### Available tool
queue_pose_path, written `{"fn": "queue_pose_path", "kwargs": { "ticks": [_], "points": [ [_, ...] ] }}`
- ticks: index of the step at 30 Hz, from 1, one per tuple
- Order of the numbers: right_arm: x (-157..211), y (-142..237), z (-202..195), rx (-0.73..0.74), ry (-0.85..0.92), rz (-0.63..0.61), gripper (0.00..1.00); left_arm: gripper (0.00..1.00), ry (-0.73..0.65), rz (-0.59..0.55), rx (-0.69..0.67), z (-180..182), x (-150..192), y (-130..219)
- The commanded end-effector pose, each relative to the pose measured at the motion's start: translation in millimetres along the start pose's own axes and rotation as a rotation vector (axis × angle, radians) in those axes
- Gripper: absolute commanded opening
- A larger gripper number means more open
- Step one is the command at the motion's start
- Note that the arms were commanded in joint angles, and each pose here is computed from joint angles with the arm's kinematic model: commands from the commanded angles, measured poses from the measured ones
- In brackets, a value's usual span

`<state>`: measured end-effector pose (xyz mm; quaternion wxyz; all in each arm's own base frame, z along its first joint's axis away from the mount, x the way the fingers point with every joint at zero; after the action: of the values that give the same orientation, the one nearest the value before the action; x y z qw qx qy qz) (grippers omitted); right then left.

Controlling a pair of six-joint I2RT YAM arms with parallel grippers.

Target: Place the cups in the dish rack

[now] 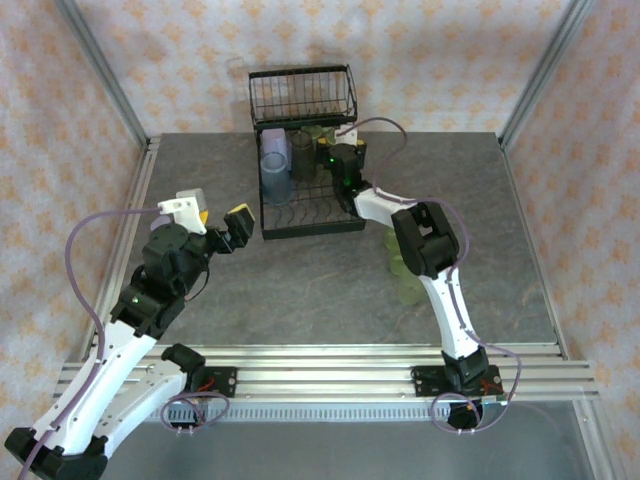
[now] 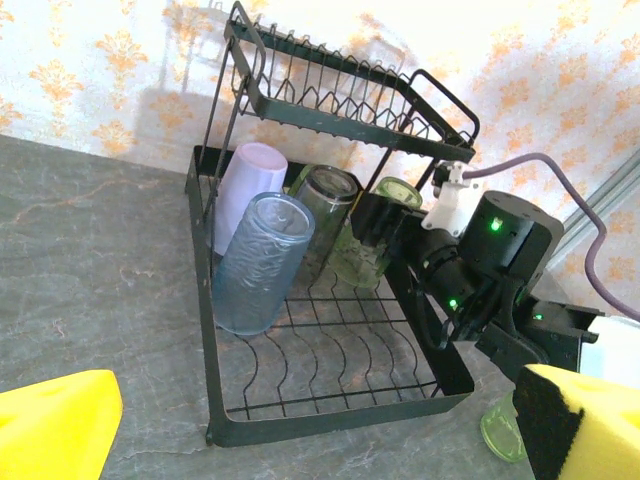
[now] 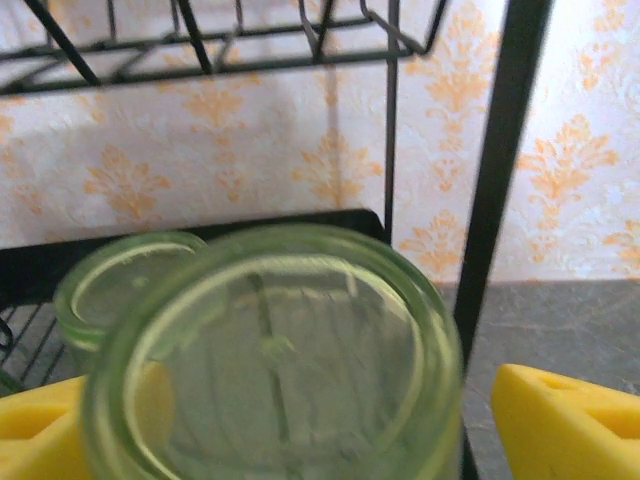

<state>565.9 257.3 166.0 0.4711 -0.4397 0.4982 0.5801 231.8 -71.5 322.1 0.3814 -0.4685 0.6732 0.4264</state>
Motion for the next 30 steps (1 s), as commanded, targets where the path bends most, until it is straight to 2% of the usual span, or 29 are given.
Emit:
{"fn": "queue_pose_path", "kwargs": {
  "ticks": [1, 7, 13, 21, 30],
  "points": [
    [-49, 19, -5, -0.009, -0.058, -0.09, 0.89, 0.99, 0.007, -0.023, 0.024, -6, -11, 4],
    [-54, 40, -9, -0.024, -0.071, -0.091, 0.91, 1.0, 0.01, -0.021, 0.028, -6, -10, 4],
    [-58, 63, -5, -0.083, -0.068, -0.087, 1.0, 1.0, 0.011, -0.021, 0.032, -6, -10, 4],
    [-79, 105, -5, -0.152, -0.076, -0.066, 0.99, 1.0, 0.013, -0.021, 0.036, -7, -9, 3],
    [-121, 173, -31, -0.164, 0.003, 0.152, 0.99, 0.99, 0.001, 0.013, 0.068, -12, -4, -8]
  ]
}}
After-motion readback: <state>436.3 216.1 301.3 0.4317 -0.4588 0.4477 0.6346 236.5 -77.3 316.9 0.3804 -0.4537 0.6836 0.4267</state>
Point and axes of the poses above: each hand's point on the last joint's axis, 136 mm out from that joint toward the fingers, its own y axis back along the fingers, its own z axis along the line the jaws close on, x = y × z, the point moved 5 cm from there along y, back along the fingers, and after that the axes turned 2 degrees about -y, right-handed, at the moved point
